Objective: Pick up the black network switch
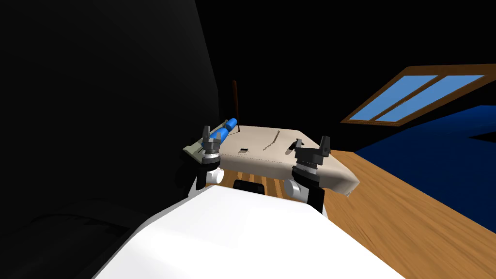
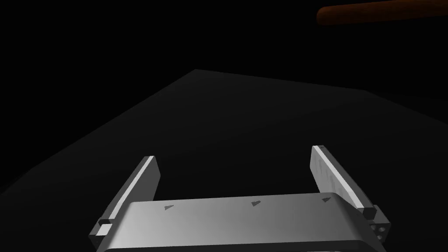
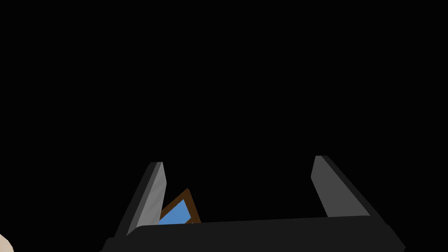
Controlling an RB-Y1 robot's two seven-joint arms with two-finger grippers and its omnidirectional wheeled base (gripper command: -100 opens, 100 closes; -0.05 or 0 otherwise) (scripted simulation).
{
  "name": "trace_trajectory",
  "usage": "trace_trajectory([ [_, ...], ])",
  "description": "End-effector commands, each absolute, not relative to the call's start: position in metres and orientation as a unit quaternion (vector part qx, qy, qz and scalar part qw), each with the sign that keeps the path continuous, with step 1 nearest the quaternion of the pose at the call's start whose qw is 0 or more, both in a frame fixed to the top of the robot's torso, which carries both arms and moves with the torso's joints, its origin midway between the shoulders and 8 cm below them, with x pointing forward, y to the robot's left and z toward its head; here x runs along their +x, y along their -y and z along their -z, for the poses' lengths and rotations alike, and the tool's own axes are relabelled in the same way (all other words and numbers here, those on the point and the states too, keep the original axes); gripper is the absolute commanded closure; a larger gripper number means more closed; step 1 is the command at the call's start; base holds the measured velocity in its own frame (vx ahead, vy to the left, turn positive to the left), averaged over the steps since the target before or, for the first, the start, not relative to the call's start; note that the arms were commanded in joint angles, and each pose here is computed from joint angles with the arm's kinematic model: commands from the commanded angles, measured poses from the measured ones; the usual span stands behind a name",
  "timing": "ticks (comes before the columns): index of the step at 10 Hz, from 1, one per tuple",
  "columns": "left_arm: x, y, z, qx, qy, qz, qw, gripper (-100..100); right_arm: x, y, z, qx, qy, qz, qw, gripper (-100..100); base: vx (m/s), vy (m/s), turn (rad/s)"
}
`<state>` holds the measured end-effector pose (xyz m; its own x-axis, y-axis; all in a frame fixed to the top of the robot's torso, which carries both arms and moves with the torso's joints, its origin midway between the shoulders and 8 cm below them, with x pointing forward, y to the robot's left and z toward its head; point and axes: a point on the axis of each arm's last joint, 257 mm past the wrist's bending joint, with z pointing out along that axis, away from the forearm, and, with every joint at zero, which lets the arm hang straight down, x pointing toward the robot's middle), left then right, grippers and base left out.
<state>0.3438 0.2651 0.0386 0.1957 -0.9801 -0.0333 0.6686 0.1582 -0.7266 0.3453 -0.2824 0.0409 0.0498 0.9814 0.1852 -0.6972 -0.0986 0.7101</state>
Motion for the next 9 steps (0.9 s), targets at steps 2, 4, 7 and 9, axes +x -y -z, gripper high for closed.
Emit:
trace_trajectory([
  [2,0.35,-0.258,-0.029,-0.279,-0.3,0.573,0.71,-100,0.345,0.282,-0.041,0.342,-0.208,-0.657,0.638,0,0.008,-0.016,0.004],
  [4,0.359,-0.254,-0.014,-0.273,-0.334,0.565,0.704,-100,0.345,0.282,-0.041,0.342,-0.208,-0.657,0.638,0,0.018,-0.039,0.008],
  [7,0.376,-0.257,0.019,-0.283,-0.384,0.543,0.691,-100,0.345,0.282,-0.041,0.342,-0.207,-0.657,0.638,0,0.021,-0.059,0.016],
  [9,0.382,-0.259,0.033,-0.29,-0.4,0.534,0.686,-100,0.345,0.282,-0.041,0.342,-0.207,-0.657,0.638,0,0.028,-0.056,0.015],
])
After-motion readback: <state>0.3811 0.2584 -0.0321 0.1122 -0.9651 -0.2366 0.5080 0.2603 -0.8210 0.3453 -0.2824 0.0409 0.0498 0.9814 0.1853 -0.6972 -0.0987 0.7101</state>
